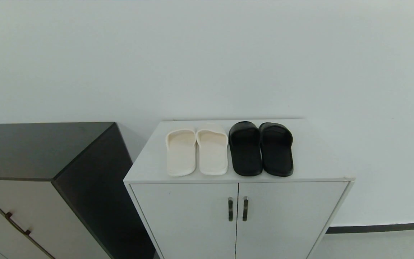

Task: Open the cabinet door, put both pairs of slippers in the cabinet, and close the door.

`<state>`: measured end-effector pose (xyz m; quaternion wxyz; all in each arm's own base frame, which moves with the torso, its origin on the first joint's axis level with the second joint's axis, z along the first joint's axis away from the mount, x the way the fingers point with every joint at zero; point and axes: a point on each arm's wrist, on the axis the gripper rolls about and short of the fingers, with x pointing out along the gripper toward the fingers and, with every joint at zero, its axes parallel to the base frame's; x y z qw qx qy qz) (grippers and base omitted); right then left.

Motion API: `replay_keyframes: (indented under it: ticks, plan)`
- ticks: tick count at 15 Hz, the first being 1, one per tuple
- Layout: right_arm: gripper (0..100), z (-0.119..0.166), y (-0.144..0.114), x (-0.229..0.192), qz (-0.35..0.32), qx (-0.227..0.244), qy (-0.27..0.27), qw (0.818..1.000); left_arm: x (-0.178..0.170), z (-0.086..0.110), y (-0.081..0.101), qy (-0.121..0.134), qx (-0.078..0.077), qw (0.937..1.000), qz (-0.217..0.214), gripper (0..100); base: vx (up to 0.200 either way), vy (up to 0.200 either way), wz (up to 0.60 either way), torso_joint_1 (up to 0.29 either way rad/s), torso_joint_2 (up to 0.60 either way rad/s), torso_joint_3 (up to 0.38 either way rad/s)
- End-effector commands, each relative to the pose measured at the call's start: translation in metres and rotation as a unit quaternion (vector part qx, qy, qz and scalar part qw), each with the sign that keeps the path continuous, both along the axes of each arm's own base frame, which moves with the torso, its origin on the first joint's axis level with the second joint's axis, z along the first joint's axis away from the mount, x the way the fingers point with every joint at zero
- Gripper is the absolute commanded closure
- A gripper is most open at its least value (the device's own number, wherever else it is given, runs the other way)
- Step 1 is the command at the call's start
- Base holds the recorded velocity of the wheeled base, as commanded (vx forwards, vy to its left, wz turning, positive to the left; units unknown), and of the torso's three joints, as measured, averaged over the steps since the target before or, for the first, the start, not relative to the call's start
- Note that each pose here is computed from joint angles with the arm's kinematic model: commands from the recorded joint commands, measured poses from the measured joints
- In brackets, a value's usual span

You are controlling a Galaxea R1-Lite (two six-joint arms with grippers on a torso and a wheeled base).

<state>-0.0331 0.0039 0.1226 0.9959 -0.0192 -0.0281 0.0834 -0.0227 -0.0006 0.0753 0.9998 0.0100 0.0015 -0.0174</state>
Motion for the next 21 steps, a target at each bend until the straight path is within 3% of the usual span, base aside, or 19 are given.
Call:
replay_keyframes:
  ticks: [1,3,6,7,9,11,13,15,21]
  plan:
    - [0,0.038,0.006,0.035,0.154,-0.006,0.16,0.975,0.0,0.0,0.0,0.001,-0.001,1.0,0.0,100,0.0,0.0,0.0,0.0,0.0,0.0]
    - [0,0.041,0.008,0.061,0.199,0.015,0.208,0.958,0.0,0.0,0.0,0.001,0.0,1.0,0.0,100,0.0,0.0,0.0,0.0,0.0,0.0]
    - [0,0.055,0.025,0.085,0.314,0.091,0.255,0.91,0.0,0.0,0.0,0.001,0.0,1.0,-0.001,100,0.0,0.0,0.0,0.0,0.0,0.0]
    - [0,0.061,0.036,0.096,0.322,0.118,0.269,0.9,0.0,0.0,0.0,0.001,0.0,1.0,-0.001,100,0.0,0.0,0.0,0.0,0.0,0.0]
    - [0,0.06,0.065,0.117,0.301,0.092,0.271,0.91,0.0,0.0,0.0,0.001,-0.002,1.0,-0.001,100,0.0,0.0,0.0,0.0,0.0,0.0]
    - [0,0.064,0.105,0.137,0.26,0.1,0.277,0.92,0.0,0.0,0.0,0.001,-0.011,0.9999,0.0,100,0.0,0.0,0.0,0.0,0.0,0.0]
    - [0,0.066,0.143,0.164,0.184,0.097,0.283,0.936,0.0,0.0,0.0,0.001,-0.012,0.9999,0.0,100,0.0,0.0,0.0,0.0,0.0,0.0]
    - [0,0.067,0.173,0.192,0.121,0.095,0.253,0.955,0.0,0.0,0.0,0.001,-0.012,0.9999,0.0,100,0.0,0.0,0.0,0.0,0.0,0.0]
    - [0,0.079,0.231,0.266,0.023,0.062,0.181,0.981,0.0,0.0,0.0,0.001,-0.012,0.9999,0.0,100,0.0,0.0,0.0,0.0,0.0,0.0]
